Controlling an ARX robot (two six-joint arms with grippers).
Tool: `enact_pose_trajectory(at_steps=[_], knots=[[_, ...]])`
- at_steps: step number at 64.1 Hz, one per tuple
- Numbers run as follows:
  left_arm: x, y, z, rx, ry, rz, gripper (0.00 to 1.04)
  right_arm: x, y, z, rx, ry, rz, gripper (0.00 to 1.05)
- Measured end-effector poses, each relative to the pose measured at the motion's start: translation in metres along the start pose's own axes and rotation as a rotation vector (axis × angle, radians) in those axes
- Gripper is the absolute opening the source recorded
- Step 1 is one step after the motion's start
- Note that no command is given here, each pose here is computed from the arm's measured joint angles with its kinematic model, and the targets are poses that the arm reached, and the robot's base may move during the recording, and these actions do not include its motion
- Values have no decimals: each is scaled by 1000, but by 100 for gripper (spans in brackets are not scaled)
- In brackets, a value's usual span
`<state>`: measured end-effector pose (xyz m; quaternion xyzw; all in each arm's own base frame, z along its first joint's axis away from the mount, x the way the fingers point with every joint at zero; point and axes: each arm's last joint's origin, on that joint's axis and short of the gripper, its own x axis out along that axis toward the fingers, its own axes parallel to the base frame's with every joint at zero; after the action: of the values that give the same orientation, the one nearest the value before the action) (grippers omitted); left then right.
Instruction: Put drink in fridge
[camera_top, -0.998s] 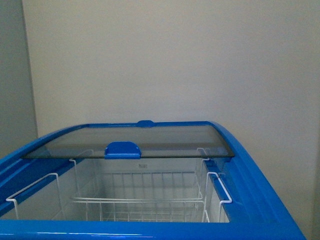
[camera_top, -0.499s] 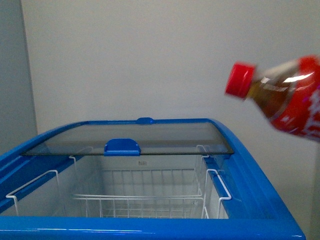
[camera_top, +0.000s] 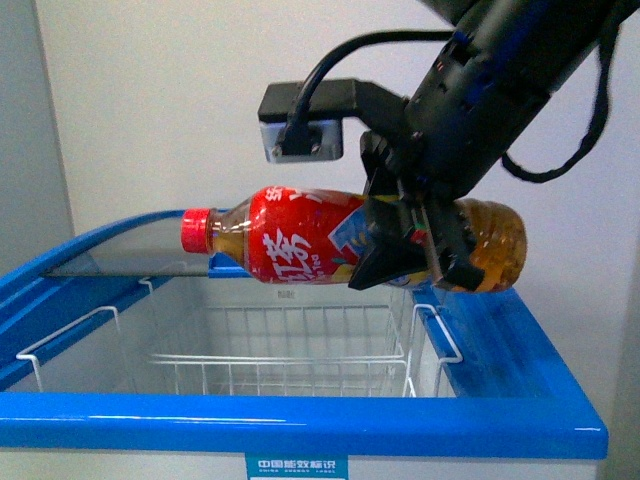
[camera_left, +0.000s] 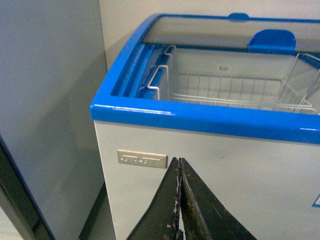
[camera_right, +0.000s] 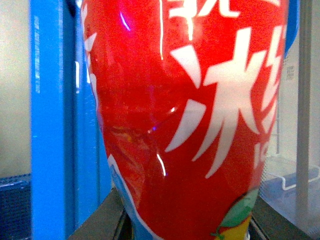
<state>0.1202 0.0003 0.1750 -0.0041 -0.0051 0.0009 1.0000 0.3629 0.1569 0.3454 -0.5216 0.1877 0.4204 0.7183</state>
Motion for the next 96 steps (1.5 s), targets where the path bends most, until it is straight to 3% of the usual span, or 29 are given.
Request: enact_pose_trajectory(at_steps=[41,74,88,96], knots=[[-16,0,-6,1,17,-1,3,113,-6,-18,126,41,-55,37],[-23,0,-7,1,0,0,3,177,-23,-30,209,148,-329,37],[-23,0,-7,1,0,0,3,200,-15,-20,199,116,-363,37],[-23,0,-7,1,0,0,3,211,4,-13,178,99,-334,37]])
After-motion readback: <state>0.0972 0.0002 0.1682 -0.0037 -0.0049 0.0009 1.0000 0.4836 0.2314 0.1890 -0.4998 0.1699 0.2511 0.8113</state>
